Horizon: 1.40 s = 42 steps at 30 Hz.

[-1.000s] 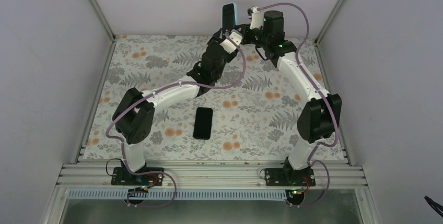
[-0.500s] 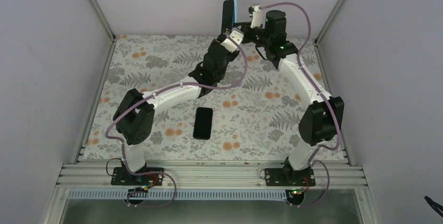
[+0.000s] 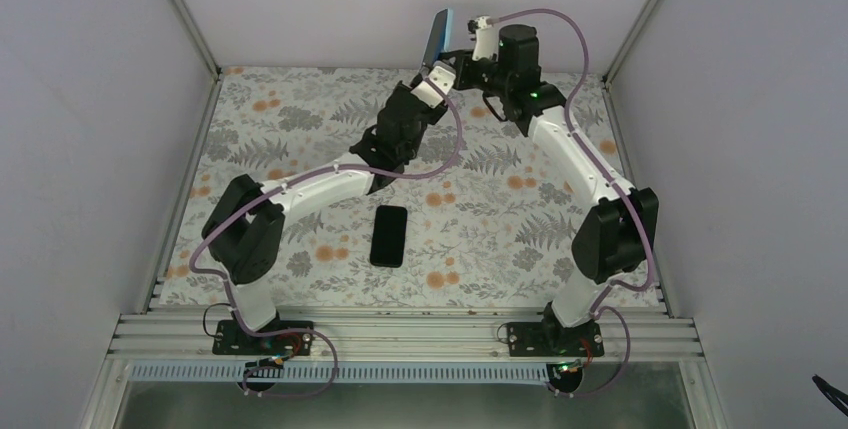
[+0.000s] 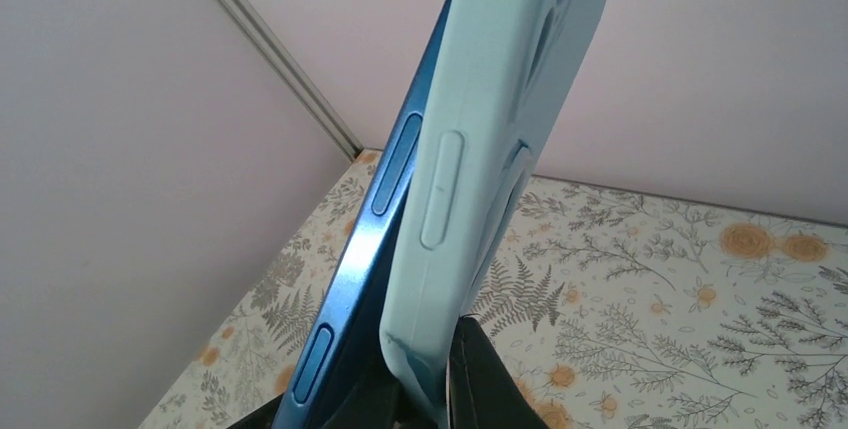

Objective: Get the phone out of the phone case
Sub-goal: Remove the phone case from the phone, then place the phone at the center of the board, then place the phone case at the center of the board.

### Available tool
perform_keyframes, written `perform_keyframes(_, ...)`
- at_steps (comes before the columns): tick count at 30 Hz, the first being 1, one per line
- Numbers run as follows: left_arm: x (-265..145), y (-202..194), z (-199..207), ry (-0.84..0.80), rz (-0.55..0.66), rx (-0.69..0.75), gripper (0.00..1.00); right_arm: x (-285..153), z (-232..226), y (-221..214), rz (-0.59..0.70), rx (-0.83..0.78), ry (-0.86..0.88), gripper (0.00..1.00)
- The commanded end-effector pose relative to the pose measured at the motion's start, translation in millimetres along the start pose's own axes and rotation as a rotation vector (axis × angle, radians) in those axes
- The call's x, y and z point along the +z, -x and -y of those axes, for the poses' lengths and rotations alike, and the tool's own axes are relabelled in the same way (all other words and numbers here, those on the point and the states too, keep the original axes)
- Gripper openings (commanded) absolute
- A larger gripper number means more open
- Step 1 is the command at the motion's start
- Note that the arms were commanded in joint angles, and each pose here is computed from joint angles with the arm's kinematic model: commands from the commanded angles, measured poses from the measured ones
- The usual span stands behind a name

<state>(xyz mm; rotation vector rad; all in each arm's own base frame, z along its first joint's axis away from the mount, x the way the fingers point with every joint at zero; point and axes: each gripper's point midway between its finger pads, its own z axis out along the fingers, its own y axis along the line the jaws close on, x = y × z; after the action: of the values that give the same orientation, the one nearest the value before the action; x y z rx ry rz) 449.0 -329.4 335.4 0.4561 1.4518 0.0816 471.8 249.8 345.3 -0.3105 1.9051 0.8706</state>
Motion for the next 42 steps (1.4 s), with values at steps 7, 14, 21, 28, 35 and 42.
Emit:
perform_keyframes(7, -20, 8, -35, -0.033, 0.008, 0.049, 0.02, -31, 44, 47, 0.113, -0.16, -0.303, 0.03)
perform_keyframes(14, -47, 1, -61, -0.058, -0.05, 0.186, 0.02, -44, 87, 22, -0.034, -0.276, -0.45, 0.03)
perform_keyframes(21, -70, -30, -88, -0.114, -0.174, 0.34, 0.02, -80, 105, -1, -0.112, -0.284, -0.436, 0.03)
perform_keyframes(28, -104, -148, -140, 0.061, -0.457, 0.717, 0.02, -102, 105, -101, -0.428, -0.262, -0.222, 0.03)
perform_keyframes(35, -160, -247, -202, 0.199, -0.67, 0.936, 0.02, -127, 140, -186, -0.588, -0.164, -0.22, 0.03)
perform_keyframes(42, -191, -297, -183, 0.003, -0.719, 0.91, 0.02, -135, 195, -250, -0.76, 0.113, -0.171, 0.04)
